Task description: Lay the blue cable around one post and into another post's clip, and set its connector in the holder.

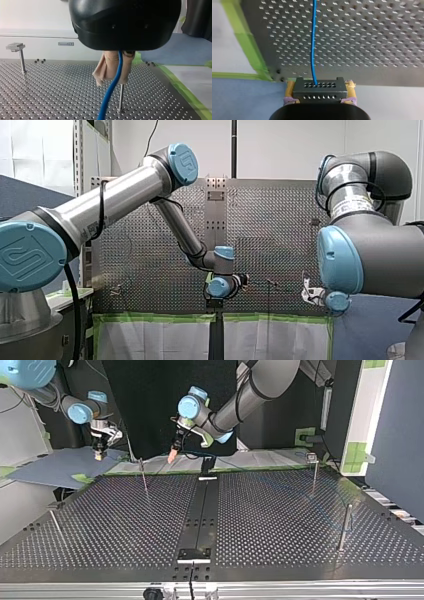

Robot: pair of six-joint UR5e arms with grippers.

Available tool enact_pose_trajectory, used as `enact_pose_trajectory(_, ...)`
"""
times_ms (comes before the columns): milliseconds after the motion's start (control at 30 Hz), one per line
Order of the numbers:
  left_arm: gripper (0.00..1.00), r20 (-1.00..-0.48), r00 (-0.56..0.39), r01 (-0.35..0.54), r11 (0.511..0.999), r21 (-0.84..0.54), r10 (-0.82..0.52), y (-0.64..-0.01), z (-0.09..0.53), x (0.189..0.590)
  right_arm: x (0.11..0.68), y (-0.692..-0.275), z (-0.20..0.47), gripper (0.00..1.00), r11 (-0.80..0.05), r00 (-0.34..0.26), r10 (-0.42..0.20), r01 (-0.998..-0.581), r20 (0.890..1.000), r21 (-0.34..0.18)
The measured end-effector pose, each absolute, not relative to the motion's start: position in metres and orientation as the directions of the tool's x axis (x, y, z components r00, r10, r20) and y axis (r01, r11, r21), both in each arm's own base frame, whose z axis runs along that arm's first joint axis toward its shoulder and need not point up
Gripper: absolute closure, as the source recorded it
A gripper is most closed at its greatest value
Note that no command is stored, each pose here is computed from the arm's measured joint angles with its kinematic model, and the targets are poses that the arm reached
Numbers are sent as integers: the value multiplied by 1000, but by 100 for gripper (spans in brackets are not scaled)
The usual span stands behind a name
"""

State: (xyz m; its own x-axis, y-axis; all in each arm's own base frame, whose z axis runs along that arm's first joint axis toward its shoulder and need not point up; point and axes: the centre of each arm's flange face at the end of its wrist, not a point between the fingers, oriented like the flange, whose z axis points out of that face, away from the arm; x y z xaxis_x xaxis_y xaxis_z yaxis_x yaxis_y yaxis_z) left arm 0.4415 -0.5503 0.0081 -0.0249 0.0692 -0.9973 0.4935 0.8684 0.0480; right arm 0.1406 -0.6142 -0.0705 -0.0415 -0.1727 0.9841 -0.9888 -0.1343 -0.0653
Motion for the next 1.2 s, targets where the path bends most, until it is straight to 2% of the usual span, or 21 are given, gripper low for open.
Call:
enact_pose_trajectory(100,100,-997,-26,492,869,48,70,-550,8,442,142,-611,-83,100,-138,-31,-195,-989,980,-59)
enact_pose_trajectory(367,100,-997,-26,491,870,48,70,-549,8,443,147,-613,-88,100,-152,-21,-208,-987,978,-54)
enact_pose_trajectory(600,100,-997,-28,491,870,49,71,-548,8,443,145,-608,-83,100,-135,37,-219,-991,975,7)
enact_pose_trajectory(767,100,-997,-28,490,870,48,71,-548,8,444,146,-601,-66,100,-150,64,-188,-988,980,36)
enact_pose_trajectory(1067,100,-997,-33,490,871,39,63,-548,8,444,144,-601,-33,100,-148,46,-113,-989,993,29)
enact_pose_trajectory(1200,100,-998,-34,488,872,37,61,-547,8,445,139,-609,-17,100,-138,18,-73,-990,997,8)
